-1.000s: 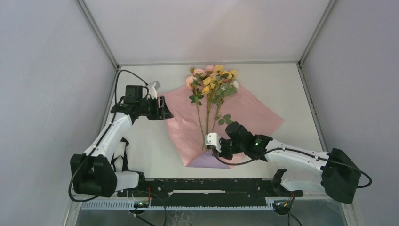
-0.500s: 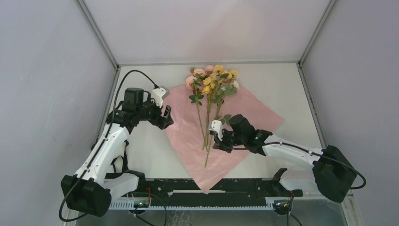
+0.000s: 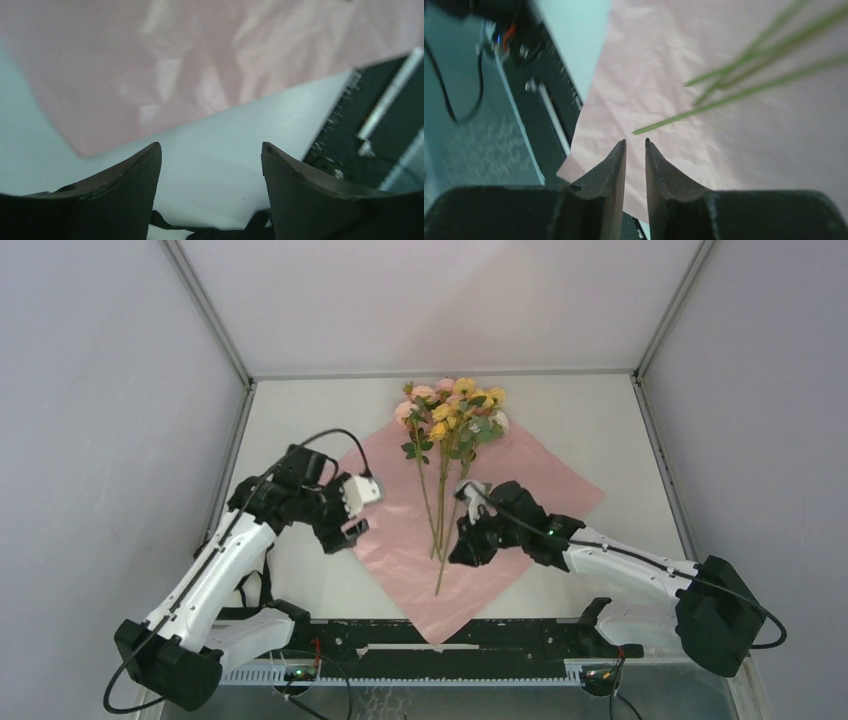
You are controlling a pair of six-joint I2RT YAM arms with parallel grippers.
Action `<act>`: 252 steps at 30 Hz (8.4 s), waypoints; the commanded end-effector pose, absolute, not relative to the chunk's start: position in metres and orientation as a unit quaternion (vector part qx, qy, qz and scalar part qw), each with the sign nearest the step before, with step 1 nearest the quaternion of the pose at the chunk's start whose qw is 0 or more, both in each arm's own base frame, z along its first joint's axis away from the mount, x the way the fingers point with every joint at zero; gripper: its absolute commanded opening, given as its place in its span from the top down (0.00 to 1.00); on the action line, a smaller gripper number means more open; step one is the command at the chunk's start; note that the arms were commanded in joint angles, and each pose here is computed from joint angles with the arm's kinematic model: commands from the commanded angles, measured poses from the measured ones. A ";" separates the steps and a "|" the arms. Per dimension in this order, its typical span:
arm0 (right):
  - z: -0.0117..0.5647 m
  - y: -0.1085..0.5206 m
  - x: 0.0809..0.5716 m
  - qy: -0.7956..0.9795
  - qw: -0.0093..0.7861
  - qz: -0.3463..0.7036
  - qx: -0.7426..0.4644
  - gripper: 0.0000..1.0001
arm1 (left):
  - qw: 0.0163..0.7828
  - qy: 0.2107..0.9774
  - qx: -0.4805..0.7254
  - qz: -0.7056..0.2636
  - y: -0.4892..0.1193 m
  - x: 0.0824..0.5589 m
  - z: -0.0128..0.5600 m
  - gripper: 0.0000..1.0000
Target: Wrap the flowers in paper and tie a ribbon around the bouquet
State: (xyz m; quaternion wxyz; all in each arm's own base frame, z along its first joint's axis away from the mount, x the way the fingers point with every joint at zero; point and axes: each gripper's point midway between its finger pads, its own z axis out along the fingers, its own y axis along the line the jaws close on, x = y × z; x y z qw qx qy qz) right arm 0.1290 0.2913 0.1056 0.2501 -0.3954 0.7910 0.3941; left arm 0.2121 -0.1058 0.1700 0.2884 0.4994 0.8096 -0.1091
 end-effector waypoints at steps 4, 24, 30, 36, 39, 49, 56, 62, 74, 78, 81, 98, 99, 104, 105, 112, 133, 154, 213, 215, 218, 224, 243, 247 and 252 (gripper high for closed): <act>0.088 0.263 0.160 0.909 0.189 0.349 -0.125 0.83 | 0.186 0.649 0.696 -0.242 -0.167 0.111 0.142 0.24; 0.060 0.276 0.149 0.927 0.156 0.328 -0.092 0.84 | 0.309 0.434 0.840 -0.103 -0.253 0.106 0.031 0.30; 0.065 0.279 0.146 0.924 0.164 0.331 -0.099 0.84 | 0.300 0.427 0.845 -0.118 -0.254 0.090 0.026 0.40; 0.061 0.275 0.145 0.927 0.162 0.321 -0.101 0.84 | 0.304 0.453 0.827 -0.134 -0.263 0.087 0.037 0.47; 0.054 0.272 0.142 0.933 0.149 0.311 -0.101 0.84 | 0.300 0.458 0.825 -0.141 -0.263 0.085 0.036 0.64; 0.066 0.277 0.138 0.918 0.141 0.348 -0.132 0.83 | 0.295 0.492 0.806 -0.145 -0.257 0.087 0.042 1.00; 0.107 0.261 0.139 0.881 0.193 0.386 -0.193 0.70 | 0.273 0.562 0.749 -0.221 -0.261 0.093 0.064 1.00; 0.136 0.257 0.128 0.831 0.231 0.449 -0.233 0.54 | 0.225 0.611 0.715 -0.254 -0.252 0.096 0.072 1.00; 0.112 0.268 0.119 0.823 0.205 0.463 -0.259 0.14 | 0.222 0.664 0.656 -0.283 -0.249 0.124 0.078 1.00; 0.094 0.278 0.121 0.830 0.212 0.442 -0.266 0.19 | 0.212 0.674 0.650 -0.279 -0.245 0.127 0.073 1.00; 0.077 0.285 0.119 0.834 0.194 0.437 -0.276 0.22 | 0.210 0.680 0.646 -0.277 -0.242 0.129 0.072 1.00; 0.056 0.272 0.121 0.829 0.231 0.454 -0.231 0.93 | 0.208 0.700 0.625 -0.277 -0.238 0.139 0.070 1.00; 0.060 0.272 0.123 0.825 0.237 0.457 -0.231 0.99 | 0.208 0.701 0.624 -0.276 -0.237 0.140 0.070 1.00; 0.077 0.267 0.138 0.819 0.257 0.466 -0.217 1.00 | 0.213 0.703 0.622 -0.271 -0.231 0.146 0.080 0.42; 0.078 0.265 0.141 0.821 0.258 0.464 -0.212 1.00 | 0.215 0.704 0.621 -0.270 -0.228 0.148 0.082 0.37; 0.077 0.256 0.159 0.834 0.248 0.454 -0.192 1.00 | 0.214 0.722 0.598 -0.275 -0.228 0.162 0.092 0.29; 0.065 0.229 0.162 0.878 0.163 0.436 -0.111 1.00 | 0.100 0.759 0.579 -0.280 -0.239 0.162 0.056 1.00; 0.052 0.208 0.176 0.900 0.169 0.393 -0.085 0.59 | 0.028 0.808 0.534 -0.246 -0.227 0.171 0.026 1.00; -0.023 0.216 0.166 0.952 0.145 0.269 -0.004 0.89 | 0.057 0.725 0.684 -0.060 -0.228 0.187 0.021 0.63; -0.023 0.212 0.165 0.952 0.145 0.268 -0.002 0.89 | 0.040 0.726 0.685 -0.044 -0.216 0.184 0.013 0.66; -0.023 0.209 0.165 0.952 0.144 0.269 -0.002 0.89 | 0.021 0.726 0.687 -0.035 -0.200 0.177 0.007 0.68; -0.024 0.201 0.162 0.954 0.141 0.263 -0.008 0.89 | -0.016 0.720 0.692 -0.041 -0.174 0.162 0.009 0.69; -0.017 0.207 0.160 0.950 0.140 0.280 -0.013 0.88 | 0.052 0.744 0.624 -0.233 -0.219 0.159 0.101 0.67; -0.017 0.207 0.160 0.950 0.138 0.281 -0.010 0.89 | 0.065 0.731 0.603 -0.313 -0.253 0.154 0.112 0.67; -0.010 0.208 0.161 0.948 0.139 0.285 -0.010 0.89 | -0.020 0.807 0.486 -0.336 -0.267 0.165 0.066 0.75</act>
